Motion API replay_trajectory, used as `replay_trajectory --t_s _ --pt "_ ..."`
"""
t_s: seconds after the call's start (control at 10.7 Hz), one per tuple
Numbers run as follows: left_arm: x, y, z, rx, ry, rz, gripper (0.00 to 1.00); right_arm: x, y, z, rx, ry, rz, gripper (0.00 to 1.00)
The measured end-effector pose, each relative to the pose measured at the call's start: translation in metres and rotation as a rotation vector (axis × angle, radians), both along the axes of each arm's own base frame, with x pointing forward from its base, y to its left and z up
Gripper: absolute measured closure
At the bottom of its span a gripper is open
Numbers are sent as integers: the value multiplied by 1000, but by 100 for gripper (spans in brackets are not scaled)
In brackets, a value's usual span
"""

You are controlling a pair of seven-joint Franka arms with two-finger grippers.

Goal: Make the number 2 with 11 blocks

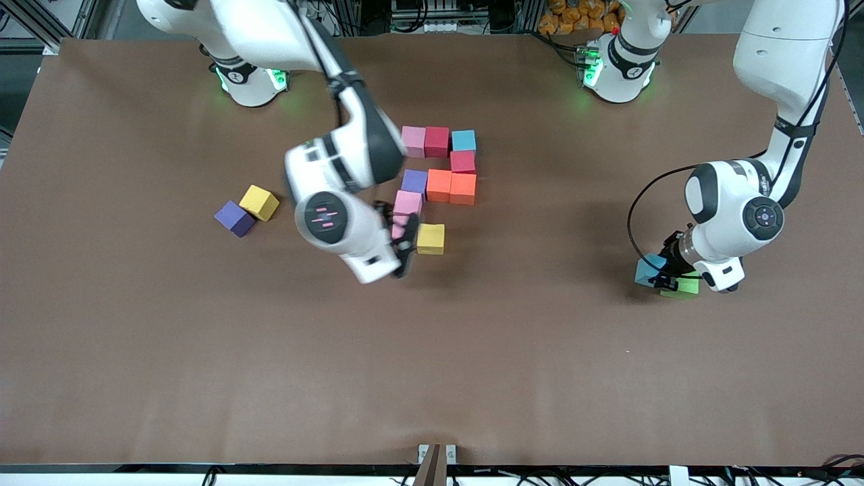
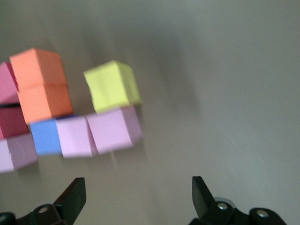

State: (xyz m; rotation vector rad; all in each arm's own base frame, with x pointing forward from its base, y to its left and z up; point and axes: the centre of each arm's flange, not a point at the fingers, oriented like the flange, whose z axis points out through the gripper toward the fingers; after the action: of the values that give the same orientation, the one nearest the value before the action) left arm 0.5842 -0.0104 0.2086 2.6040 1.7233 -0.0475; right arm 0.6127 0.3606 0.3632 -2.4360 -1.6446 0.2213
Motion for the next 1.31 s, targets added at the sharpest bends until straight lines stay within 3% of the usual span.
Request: replay_trajectory --t_s 0.19,0.37,0.56,0.93,1.31 --pt "4 -28 5 -2 -16 -151 44 28 -72 25 -82 -18 -179 0" --pt "4 -62 9 -4 -26 -233 44 44 -134 43 -151 3 -432 0" --pt "0 -109 14 -6 -10 -243 44 52 -198 71 -155 40 -642 0" --pt "-17 -253 45 -6 5 -33 44 44 -345 127 -137 105 -864 0" --pt "-45 -372 23 -50 34 175 44 33 -398 148 -185 110 -1011 0"
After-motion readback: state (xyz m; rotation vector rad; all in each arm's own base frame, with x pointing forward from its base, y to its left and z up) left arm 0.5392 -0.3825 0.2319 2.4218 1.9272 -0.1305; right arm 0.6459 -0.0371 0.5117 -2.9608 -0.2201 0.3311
